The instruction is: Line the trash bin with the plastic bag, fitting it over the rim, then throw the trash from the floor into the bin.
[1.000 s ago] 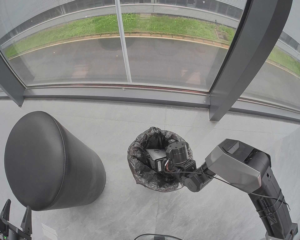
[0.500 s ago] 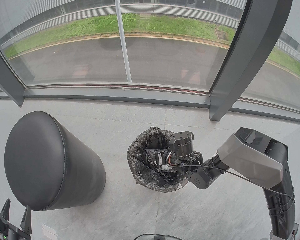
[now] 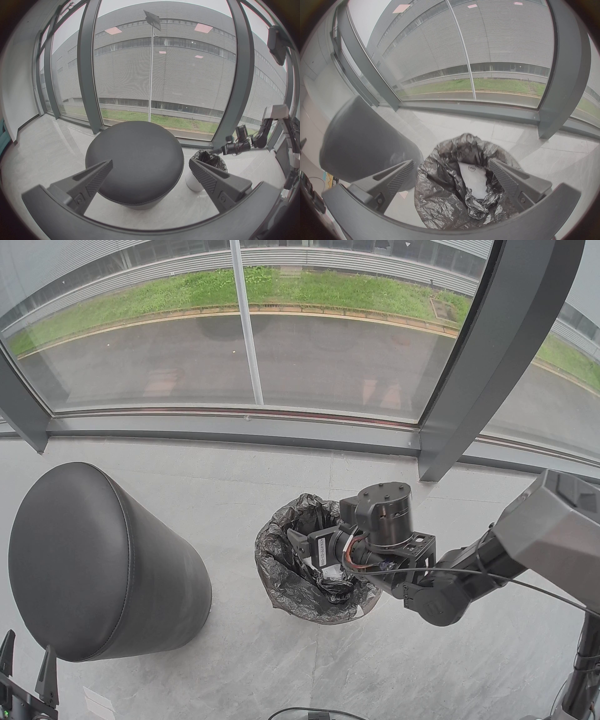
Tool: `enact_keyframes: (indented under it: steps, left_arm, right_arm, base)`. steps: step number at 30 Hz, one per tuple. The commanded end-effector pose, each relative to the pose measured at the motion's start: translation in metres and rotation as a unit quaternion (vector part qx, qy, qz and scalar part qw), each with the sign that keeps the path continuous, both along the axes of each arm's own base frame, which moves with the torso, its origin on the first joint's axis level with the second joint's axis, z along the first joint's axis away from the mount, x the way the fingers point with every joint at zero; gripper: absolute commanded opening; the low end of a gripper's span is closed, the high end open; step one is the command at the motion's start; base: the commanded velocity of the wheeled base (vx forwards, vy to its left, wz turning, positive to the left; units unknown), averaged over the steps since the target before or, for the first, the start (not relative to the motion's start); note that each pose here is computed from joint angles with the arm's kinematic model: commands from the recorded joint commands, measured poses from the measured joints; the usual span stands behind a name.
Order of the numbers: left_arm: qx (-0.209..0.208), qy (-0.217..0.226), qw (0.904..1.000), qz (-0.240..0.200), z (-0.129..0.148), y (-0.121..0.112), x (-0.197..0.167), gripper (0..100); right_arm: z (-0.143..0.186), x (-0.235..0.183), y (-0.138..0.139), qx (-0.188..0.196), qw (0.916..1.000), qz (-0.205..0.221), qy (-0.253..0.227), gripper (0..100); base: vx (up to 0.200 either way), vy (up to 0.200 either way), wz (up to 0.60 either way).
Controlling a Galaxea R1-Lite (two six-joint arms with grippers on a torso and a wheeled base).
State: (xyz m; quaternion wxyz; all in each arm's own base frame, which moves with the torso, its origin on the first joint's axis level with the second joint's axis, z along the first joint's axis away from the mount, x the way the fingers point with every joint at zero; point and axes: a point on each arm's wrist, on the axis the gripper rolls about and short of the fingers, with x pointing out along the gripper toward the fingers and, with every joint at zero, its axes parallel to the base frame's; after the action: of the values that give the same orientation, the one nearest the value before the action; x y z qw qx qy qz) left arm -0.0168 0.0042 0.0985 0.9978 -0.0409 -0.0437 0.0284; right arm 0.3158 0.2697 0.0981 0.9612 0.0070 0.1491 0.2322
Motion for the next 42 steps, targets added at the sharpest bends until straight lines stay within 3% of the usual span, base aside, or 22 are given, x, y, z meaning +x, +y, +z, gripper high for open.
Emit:
enact_keyframes:
  steps: [1,4,5,11,14,16,19,26,27,32,42]
  left_arm:
    - [0.013,0.022,0.9997,0.001,-0.007,0.000,0.002,100]
    - [0.018,0.025,0.9995,0.001,-0.008,0.000,0.002,100]
    - [0.036,0.048,0.9982,0.001,-0.012,0.000,0.002,100]
    - [0.033,0.052,0.9981,-0.005,-0.013,0.000,0.002,100]
    - [0.034,0.065,0.9967,-0.035,-0.016,-0.002,0.002,100]
    - [0.041,0.099,0.9916,-0.073,-0.022,-0.003,0.001,100]
    - [0.043,0.094,0.9919,-0.075,-0.021,-0.003,0.001,100]
    - [0.037,0.070,0.9961,-0.040,-0.022,-0.004,-0.003,100]
    - [0.041,0.049,0.9973,-0.036,-0.023,-0.004,-0.006,100]
    - [0.040,0.043,0.9977,-0.034,-0.023,-0.004,-0.006,100]
    - [0.031,0.044,0.9983,-0.021,-0.023,-0.004,-0.006,100]
  right_arm:
    - [0.066,-0.027,-0.018,0.047,0.9975,0.006,-0.052,100]
    - [0.074,-0.031,-0.022,0.052,0.9969,0.006,-0.059,100]
    - [0.102,-0.048,-0.039,0.073,0.9939,0.009,-0.083,100]
    - [0.154,-0.078,-0.086,0.094,0.9889,-0.007,-0.115,100]
    - [0.175,-0.091,-0.111,0.102,0.9869,-0.007,-0.125,100]
    - [0.188,-0.099,-0.130,0.107,0.9846,-0.018,-0.137,100]
    - [0.202,-0.116,-0.153,0.117,0.9795,-0.036,-0.160,100]
    - [0.200,-0.151,-0.192,0.104,0.9737,-0.076,-0.188,100]
    - [0.197,-0.163,-0.201,0.099,0.9723,-0.083,-0.195,100]
    - [0.185,-0.201,-0.219,0.099,0.9692,-0.086,-0.209,100]
    - [0.142,-0.273,-0.253,0.088,0.9726,-0.090,-0.195,100]
  base:
    - [0.000,0.000,0.00]
    - [0.000,0.000,0.00]
    - [0.000,0.000,0.00]
    - [0.000,0.000,0.00]
    - [0.000,0.000,0.00]
    - [0.000,0.000,0.00]
    - [0.000,0.000,0.00]
    - [0.000,0.000,0.00]
    - [0.000,0.000,0.00]
    - [0.000,0.000,0.00]
    - [0.000,0.000,0.00]
